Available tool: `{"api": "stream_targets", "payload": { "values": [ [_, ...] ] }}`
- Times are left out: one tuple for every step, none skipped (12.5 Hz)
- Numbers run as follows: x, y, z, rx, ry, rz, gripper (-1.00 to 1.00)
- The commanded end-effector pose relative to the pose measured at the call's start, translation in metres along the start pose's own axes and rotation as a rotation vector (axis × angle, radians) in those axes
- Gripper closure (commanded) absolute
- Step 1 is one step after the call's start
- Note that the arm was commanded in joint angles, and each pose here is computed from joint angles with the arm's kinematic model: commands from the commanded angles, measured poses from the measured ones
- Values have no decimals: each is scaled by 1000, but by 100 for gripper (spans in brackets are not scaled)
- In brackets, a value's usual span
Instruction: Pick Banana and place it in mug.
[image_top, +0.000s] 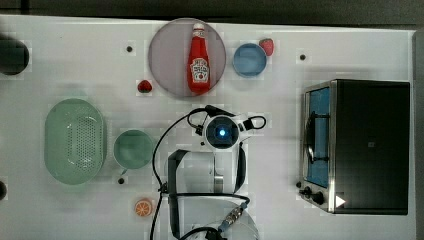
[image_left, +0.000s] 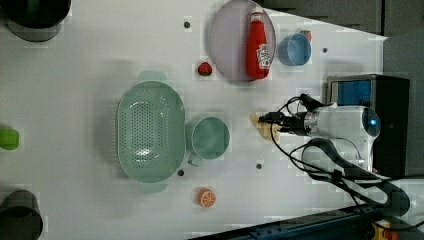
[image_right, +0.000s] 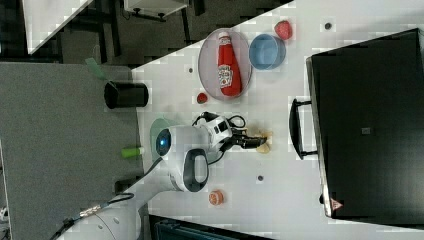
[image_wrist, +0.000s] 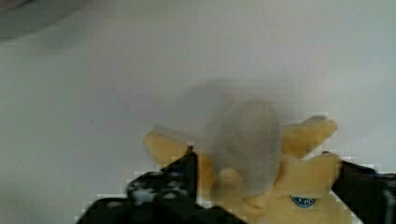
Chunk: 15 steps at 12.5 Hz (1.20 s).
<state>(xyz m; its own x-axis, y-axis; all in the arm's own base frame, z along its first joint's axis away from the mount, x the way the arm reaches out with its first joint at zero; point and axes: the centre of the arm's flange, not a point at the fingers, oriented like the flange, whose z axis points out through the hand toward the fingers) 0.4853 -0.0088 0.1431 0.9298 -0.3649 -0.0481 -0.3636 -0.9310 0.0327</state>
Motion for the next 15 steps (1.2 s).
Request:
{"api": "stream_targets", "payload": {
  "values": [
    [-2,-2,3,8,12,-26,-19],
    [0,-3,2,11,18,-27,4],
    [0,-3,2,11,19,-27,25],
    [0,-4,0,12,22,-28,28],
    [0,-4,-2,14,25,-28,28],
    [1,-5,-4,15,28,-29,28],
    [3,-5,-9,19,39,-27,28],
    [7,-5,-20,27,58,-22,28],
    [11,-5,-36,35,80,-18,28],
    [14,-2,-55,37,86,-11,28],
    [16,1,-76,31,72,-4,28],
    [18,5,-101,23,47,4,28],
    [20,8,-128,16,24,10,28],
    [21,11,-157,9,1,17,28],
    [21,13,-187,2,-23,19,28]
  ]
}}
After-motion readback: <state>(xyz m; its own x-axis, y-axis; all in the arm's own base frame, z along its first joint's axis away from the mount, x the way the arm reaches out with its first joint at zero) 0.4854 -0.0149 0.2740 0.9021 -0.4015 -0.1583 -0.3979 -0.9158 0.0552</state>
